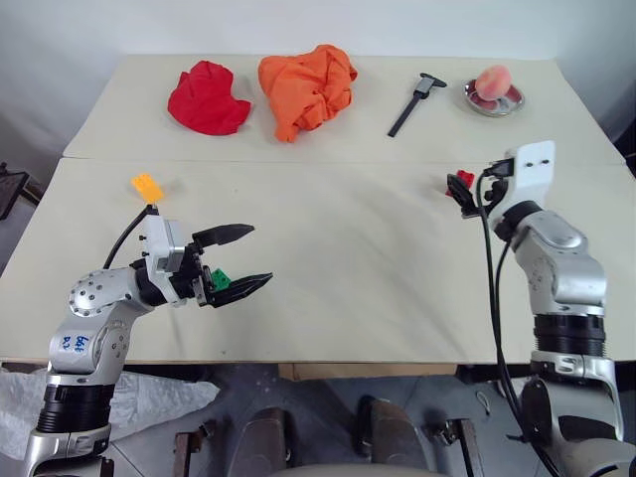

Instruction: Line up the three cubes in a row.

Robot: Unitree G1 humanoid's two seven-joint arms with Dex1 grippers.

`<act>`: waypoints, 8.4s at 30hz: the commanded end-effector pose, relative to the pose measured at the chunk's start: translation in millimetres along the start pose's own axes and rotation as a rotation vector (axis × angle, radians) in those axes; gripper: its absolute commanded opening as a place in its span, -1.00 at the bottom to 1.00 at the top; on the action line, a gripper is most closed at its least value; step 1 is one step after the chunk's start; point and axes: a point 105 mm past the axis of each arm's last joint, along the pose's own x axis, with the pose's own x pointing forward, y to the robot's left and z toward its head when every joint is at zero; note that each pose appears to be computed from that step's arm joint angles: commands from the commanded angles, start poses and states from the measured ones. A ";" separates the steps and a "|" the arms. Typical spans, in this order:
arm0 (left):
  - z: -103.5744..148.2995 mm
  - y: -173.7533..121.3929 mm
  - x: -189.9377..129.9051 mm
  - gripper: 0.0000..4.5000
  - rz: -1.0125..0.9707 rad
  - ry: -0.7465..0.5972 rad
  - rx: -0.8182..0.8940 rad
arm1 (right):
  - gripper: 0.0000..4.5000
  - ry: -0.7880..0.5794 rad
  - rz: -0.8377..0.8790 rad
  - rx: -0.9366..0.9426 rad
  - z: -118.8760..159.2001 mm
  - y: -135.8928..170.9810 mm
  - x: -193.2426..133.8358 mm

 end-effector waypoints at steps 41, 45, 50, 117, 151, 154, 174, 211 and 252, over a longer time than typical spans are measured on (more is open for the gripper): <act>12.9 -0.5 -22.5 1.00 0.072 0.024 0.095 | -0.34 -0.015 1.301 -0.338 27.8 146.0 -50.4; 9.8 -7.5 -23.6 1.00 0.041 0.043 0.096 | -0.34 -0.011 1.424 -0.430 12.7 156.2 -58.4; 8.6 -10.0 -26.3 1.00 0.058 0.047 0.083 | -0.34 -0.007 1.441 -0.533 -7.0 144.3 -50.4; -67.3 -6.4 -90.3 1.00 0.422 0.160 -0.078 | 0.99 -0.231 1.454 -0.170 -10.0 78.9 -138.6; -40.7 39.4 135.4 -0.35 -0.421 0.215 0.097 | 1.00 -0.184 1.071 -0.128 -47.1 43.6 -177.9; -42.7 34.3 149.4 -0.35 -0.440 0.241 0.105 | 1.00 -0.189 1.057 -0.126 -47.7 45.9 -179.9; -68.9 23.3 112.0 -0.35 -0.480 0.221 0.045 | 1.00 -0.205 0.996 -0.120 -49.7 46.8 -179.1; -55.0 50.3 -98.4 0.99 0.614 -0.027 -0.027 | 1.00 -0.435 1.247 -0.052 -3.6 124.3 -161.2; -40.1 179.3 -65.6 0.99 1.643 0.121 -0.177 | 1.00 -0.299 1.261 0.000 -5.1 117.0 -159.1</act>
